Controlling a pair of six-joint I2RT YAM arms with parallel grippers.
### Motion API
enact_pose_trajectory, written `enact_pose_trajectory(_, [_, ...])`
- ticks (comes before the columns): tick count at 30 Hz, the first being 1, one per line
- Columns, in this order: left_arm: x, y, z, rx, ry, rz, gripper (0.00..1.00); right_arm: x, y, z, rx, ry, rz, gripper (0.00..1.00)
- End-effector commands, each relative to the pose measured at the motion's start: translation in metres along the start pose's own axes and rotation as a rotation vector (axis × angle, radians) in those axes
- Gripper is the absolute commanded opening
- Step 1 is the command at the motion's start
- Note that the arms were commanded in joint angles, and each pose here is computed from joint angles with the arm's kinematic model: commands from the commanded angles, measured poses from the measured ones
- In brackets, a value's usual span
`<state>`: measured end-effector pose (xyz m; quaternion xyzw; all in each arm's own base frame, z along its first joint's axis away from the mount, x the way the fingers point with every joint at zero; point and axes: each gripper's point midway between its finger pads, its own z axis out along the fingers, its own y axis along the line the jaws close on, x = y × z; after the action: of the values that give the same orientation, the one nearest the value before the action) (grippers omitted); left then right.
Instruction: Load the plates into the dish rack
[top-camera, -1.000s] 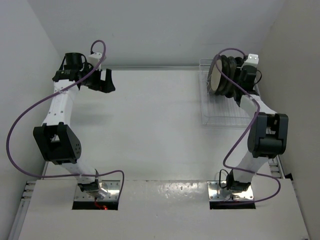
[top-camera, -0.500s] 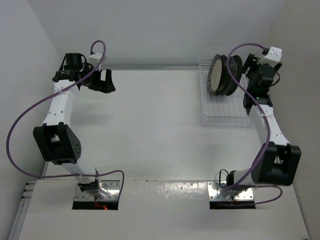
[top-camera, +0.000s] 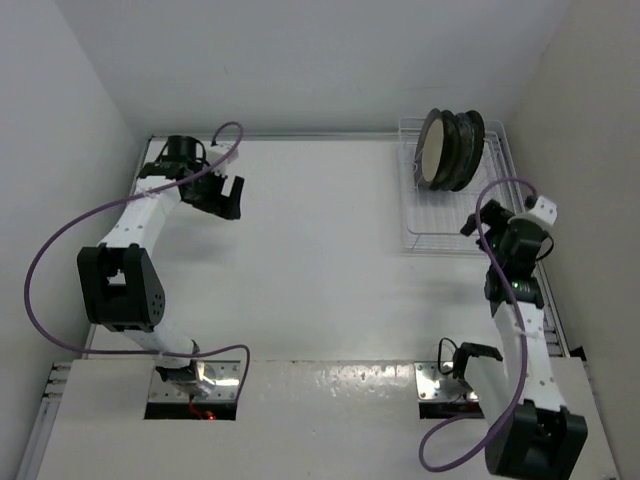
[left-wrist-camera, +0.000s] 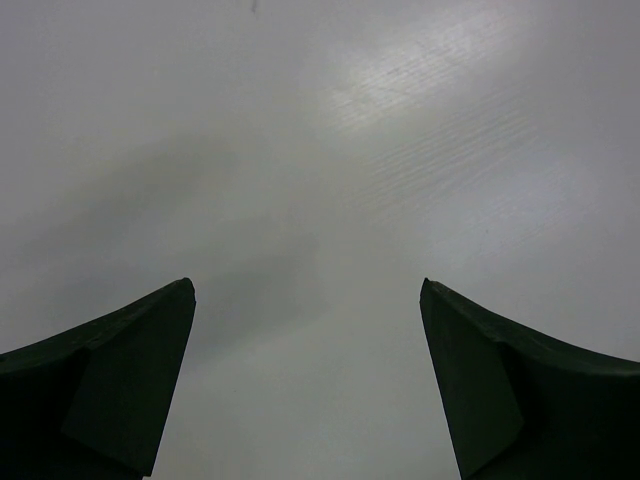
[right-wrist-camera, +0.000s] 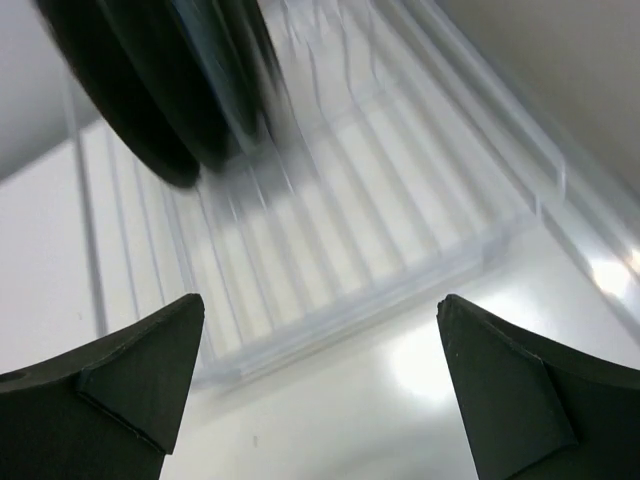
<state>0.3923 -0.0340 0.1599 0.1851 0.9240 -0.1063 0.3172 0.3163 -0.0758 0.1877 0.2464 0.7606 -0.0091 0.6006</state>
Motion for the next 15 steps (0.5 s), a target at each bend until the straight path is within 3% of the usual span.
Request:
enact_pose_trajectory(1, [0.005,-0.011,0.002,-0.022,0.018,0.075,1.00,0.043,-0.019,-0.022,0.094,0.110,0.152,1.00])
enact_pose_trajectory(15, [0.022,-0.046,0.029,0.011,0.091,0.157,1.00,0.117,-0.058,-0.081,0.311,0.328,0.272,1.00])
